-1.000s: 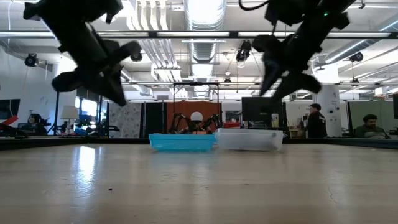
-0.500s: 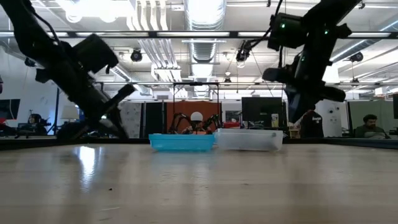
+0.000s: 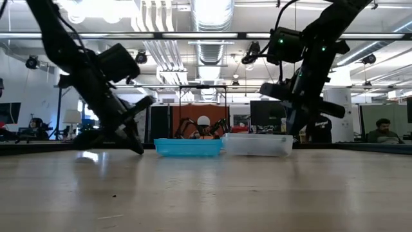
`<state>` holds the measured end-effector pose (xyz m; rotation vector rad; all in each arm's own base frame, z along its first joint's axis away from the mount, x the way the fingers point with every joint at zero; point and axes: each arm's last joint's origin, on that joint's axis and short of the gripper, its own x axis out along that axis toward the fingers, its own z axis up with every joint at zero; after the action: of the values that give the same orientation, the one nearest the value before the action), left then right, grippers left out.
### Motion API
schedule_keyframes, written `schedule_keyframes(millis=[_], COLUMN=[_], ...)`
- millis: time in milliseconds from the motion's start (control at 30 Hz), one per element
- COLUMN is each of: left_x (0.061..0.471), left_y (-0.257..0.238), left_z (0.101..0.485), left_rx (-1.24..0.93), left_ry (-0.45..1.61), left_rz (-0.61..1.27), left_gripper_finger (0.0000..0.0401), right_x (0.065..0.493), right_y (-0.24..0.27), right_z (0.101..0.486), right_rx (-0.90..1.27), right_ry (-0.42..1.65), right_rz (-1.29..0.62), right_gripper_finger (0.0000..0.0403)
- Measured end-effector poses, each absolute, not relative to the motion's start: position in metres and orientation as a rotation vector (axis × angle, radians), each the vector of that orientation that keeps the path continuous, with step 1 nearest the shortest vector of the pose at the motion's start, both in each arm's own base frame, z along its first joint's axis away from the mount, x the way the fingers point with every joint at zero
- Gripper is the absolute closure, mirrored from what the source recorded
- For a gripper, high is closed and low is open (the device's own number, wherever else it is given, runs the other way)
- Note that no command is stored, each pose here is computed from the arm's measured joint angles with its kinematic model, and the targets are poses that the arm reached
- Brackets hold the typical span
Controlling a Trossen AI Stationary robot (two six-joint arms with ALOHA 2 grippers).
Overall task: Pick & place school supplies into a supply box
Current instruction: Close the supply box
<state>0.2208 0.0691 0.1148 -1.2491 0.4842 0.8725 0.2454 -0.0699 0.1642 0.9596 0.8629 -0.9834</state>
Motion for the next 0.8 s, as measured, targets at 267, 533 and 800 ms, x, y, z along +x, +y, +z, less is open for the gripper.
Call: schedule_keyframes(millis=[267, 533, 800], left_x=[0.256, 0.270, 0.275], left_y=[0.079, 0.082, 0.083], left_z=[0.111, 0.122, 0.141], left_rx=[-1.190, -1.153, -1.146], left_ry=[0.537, 0.525, 0.414], left_rz=[0.819, 0.754, 0.679], left_gripper_finger=[0.0401, 0.0401, 0.0401], right_x=[0.245, 0.239, 0.226], right_y=[-0.070, -0.068, -0.064], right_z=[0.166, 0.162, 0.148], right_rx=[0.949, 0.919, 0.924], right_ry=[0.863, 0.930, 1.000], right_rz=[-0.973, -0.987, -1.017], right_gripper_finger=[0.0394, 0.0394, 0.0394])
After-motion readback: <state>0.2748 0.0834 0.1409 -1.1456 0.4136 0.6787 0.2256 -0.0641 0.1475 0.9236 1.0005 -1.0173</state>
